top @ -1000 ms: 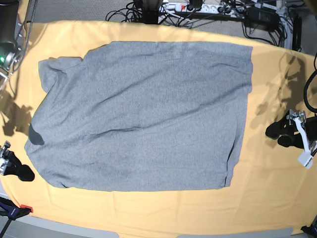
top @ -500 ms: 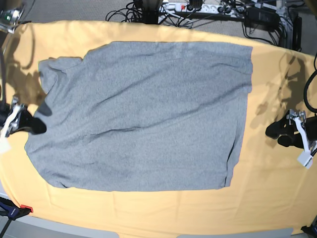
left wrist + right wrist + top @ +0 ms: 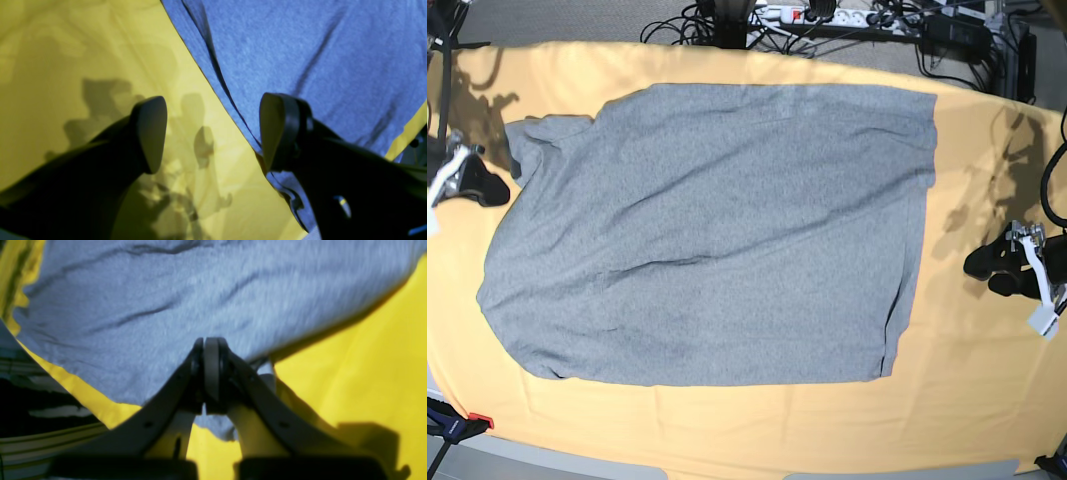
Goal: Layout the t-shirt on the table in an organized manner, then fold the t-shirt properly
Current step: 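Drag the grasped shirt corner along the table with the right gripper, then move the left gripper to the opposite shirt corner and grasp it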
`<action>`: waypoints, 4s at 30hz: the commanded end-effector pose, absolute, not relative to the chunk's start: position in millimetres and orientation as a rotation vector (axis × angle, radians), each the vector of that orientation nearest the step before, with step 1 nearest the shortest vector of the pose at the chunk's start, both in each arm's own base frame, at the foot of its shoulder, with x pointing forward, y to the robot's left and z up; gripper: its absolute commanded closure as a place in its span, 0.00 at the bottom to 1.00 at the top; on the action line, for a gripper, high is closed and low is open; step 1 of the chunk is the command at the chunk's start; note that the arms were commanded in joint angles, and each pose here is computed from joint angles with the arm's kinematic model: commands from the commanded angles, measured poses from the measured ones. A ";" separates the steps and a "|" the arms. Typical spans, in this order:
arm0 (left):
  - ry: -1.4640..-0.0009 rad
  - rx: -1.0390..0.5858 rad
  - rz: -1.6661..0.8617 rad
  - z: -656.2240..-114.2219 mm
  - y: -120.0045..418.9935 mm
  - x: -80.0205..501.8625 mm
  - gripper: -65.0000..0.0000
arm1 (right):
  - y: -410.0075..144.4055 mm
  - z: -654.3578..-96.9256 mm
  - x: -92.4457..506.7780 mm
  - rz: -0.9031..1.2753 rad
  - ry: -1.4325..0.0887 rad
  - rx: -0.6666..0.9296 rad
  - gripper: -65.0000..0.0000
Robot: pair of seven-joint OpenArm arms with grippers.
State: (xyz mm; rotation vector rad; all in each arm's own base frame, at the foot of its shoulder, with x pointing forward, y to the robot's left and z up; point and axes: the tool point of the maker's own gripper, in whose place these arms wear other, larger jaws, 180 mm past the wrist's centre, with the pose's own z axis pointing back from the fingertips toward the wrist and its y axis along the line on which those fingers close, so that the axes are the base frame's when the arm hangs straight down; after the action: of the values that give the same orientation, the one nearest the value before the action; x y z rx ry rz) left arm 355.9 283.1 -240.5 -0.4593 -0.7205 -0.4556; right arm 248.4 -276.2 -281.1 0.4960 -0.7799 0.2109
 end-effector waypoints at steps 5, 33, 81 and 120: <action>-0.784 -0.445 -0.464 -217.2 288.9 363.8 0.32 | -278.4 -291.5 236.5 0.142 -0.776 0.492 0.96; -0.777 -0.443 -0.465 -218.2 289.2 362.9 0.32 | -286.9 -372.8 240.1 -0.232 -0.762 0.595 0.45; -0.777 -0.443 -0.465 -218.2 289.2 362.9 0.32 | -327.5 -306.5 216.0 -0.248 -0.790 -0.166 1.00; -0.672 -0.542 -0.479 -223.4 276.8 343.0 0.32 | -347.7 -257.6 190.5 -0.227 -0.824 -0.491 0.48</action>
State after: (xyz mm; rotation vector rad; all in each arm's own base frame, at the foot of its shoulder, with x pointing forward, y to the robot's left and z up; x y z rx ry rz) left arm 334.6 270.8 -244.8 -0.5566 -0.6070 -0.4735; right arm 185.6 -344.9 -270.5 -0.4624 -0.7813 -0.2440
